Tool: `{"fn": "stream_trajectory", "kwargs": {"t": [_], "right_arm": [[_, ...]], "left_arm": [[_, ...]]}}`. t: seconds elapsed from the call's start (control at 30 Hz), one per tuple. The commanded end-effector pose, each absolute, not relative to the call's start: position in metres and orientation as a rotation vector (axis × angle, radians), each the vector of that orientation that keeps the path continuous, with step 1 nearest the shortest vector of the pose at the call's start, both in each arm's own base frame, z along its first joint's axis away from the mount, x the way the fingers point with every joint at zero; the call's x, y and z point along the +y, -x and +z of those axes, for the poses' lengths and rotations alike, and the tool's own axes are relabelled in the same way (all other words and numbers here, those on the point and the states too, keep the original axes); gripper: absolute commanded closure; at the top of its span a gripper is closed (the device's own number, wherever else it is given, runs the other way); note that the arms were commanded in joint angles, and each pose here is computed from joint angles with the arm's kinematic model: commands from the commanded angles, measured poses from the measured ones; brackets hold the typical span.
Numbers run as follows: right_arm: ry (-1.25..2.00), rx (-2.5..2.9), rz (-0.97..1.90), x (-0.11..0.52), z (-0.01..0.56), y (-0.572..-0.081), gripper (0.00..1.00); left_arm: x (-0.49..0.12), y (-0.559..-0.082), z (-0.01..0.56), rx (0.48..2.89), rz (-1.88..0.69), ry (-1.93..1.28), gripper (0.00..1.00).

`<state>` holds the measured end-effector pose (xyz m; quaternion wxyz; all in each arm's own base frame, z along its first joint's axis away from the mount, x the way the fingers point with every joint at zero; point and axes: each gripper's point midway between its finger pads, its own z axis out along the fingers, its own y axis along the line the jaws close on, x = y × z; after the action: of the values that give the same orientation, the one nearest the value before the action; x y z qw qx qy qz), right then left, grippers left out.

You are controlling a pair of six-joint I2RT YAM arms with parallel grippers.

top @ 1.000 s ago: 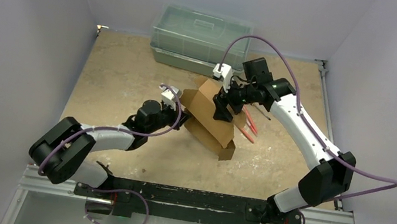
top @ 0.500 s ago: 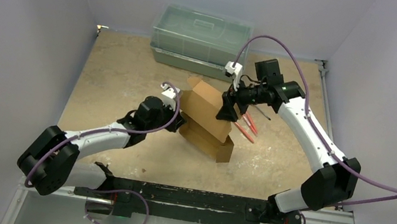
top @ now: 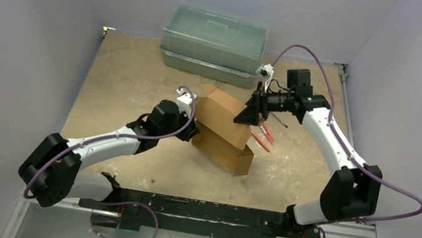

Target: Fold the paper box

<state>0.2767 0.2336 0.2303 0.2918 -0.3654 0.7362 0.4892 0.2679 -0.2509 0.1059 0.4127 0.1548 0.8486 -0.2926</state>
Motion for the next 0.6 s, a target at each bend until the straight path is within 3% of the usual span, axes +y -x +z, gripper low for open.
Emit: {"fn": "stream_trajectory", "kwargs": {"t": [0.0, 0.27, 0.57], "right_arm": [[0.983, 1.807, 1.473, 0.243, 0.266, -0.258, 0.24], [0.835, 1.781, 1.652, 0.232, 0.280, -0.257, 0.08], [0.786, 1.751, 1.611, 0.221, 0.289, -0.265, 0.01]], "left_arm": [[-0.266, -0.277, 0.134, 2.077, -0.766, -0.390, 1.00], [-0.273, -0.278, 0.130, 2.101, -0.732, -0.413, 1.00], [-0.275, -0.280, 0.128, 2.127, -0.697, -0.418, 1.00]]}}
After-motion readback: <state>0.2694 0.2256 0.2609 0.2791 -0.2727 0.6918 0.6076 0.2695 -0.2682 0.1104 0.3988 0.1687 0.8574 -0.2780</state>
